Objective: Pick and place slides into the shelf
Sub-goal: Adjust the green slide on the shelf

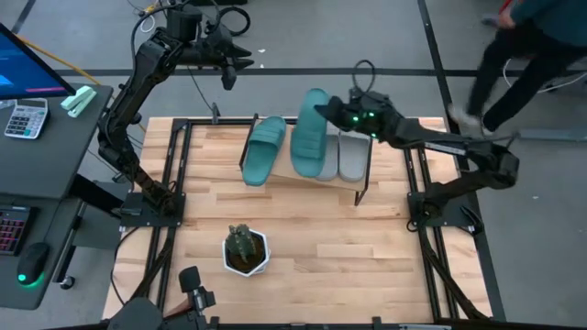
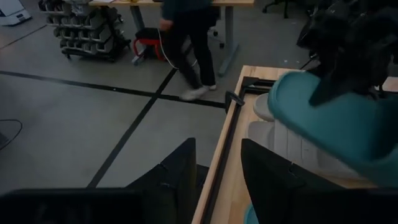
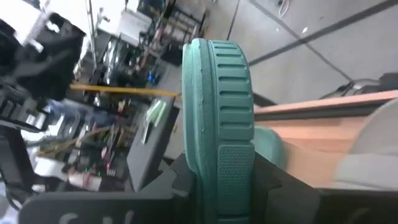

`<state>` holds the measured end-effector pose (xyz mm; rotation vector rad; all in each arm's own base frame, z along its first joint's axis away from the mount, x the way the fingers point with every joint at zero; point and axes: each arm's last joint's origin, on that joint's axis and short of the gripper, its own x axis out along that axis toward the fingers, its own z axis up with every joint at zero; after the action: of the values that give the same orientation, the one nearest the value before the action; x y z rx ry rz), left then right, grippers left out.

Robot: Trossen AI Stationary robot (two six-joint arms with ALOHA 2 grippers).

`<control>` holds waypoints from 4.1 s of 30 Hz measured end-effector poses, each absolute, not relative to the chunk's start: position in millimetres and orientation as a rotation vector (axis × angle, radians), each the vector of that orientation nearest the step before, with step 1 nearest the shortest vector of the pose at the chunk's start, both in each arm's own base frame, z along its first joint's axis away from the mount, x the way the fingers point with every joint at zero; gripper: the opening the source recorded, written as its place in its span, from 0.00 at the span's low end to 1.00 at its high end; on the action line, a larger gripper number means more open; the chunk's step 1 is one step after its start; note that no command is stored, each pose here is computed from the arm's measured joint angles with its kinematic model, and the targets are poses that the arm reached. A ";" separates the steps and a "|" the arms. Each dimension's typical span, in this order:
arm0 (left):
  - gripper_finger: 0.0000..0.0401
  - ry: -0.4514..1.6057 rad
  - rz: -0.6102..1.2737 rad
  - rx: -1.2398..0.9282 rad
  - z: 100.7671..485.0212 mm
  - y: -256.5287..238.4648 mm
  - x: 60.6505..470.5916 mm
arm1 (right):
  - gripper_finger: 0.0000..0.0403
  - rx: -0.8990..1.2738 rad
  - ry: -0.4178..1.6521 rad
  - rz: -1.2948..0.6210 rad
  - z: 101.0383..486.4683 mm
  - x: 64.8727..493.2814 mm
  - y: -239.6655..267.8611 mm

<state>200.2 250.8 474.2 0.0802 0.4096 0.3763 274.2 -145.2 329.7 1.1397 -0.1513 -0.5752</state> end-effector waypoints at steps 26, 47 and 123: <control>0.29 0.406 0.381 0.053 474.1 250.6 200.4 | 0.18 1.135 0.145 -0.674 308.3 347.5 -145.7; 0.28 0.401 0.386 0.027 474.1 250.5 200.3 | 0.18 1.143 0.123 -0.790 303.5 351.4 -129.3; 0.27 0.418 0.303 0.001 470.3 233.5 221.7 | 0.01 0.503 0.815 -0.292 324.6 340.2 -78.5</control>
<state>221.7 233.5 470.3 0.0006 0.4183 0.3025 340.2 -78.5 324.6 0.5031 0.8155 -0.2920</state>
